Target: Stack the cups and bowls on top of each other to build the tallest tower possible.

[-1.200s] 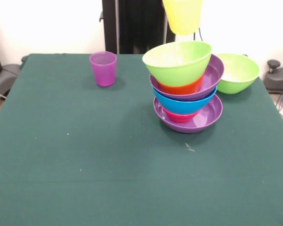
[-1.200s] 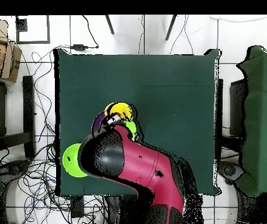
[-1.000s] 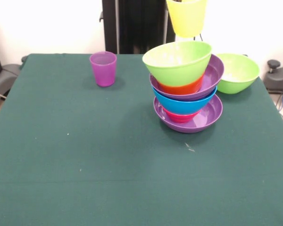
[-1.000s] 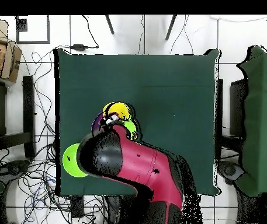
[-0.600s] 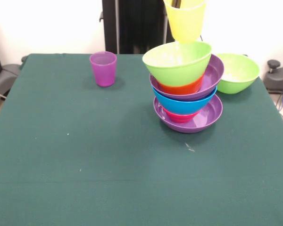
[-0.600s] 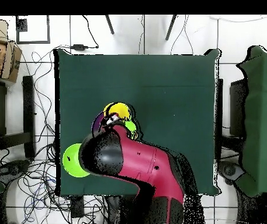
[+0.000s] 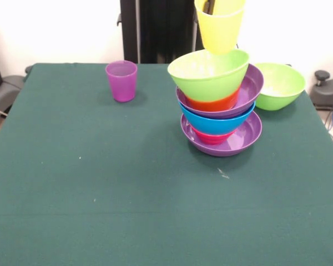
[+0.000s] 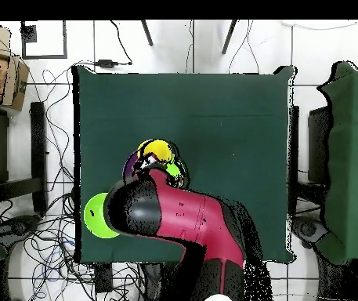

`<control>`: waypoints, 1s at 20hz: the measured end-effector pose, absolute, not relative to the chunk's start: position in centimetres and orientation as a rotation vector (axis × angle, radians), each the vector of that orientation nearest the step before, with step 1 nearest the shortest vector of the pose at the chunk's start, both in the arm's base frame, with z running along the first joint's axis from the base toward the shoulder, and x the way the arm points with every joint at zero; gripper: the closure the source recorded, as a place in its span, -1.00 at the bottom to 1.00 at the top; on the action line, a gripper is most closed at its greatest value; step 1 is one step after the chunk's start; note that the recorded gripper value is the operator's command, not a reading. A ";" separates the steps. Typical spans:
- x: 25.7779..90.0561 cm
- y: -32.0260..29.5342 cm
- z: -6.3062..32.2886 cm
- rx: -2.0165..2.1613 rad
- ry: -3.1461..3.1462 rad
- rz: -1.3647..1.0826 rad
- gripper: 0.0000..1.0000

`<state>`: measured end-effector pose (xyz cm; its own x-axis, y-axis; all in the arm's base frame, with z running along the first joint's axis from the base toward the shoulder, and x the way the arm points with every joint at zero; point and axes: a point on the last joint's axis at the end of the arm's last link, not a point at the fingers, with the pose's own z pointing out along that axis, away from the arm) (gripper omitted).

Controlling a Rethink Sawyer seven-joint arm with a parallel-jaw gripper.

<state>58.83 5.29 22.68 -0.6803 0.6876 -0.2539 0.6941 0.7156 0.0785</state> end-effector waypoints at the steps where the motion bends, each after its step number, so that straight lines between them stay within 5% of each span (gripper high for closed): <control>1: 58.8 5.4 22.6 1.085 2.660 -0.035 1.00; 20: 59.6 6.2 21.9 1.034 2.629 -0.019 1.00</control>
<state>59.56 6.20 21.85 -0.6891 0.6624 -0.2940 0.6665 0.7385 0.1019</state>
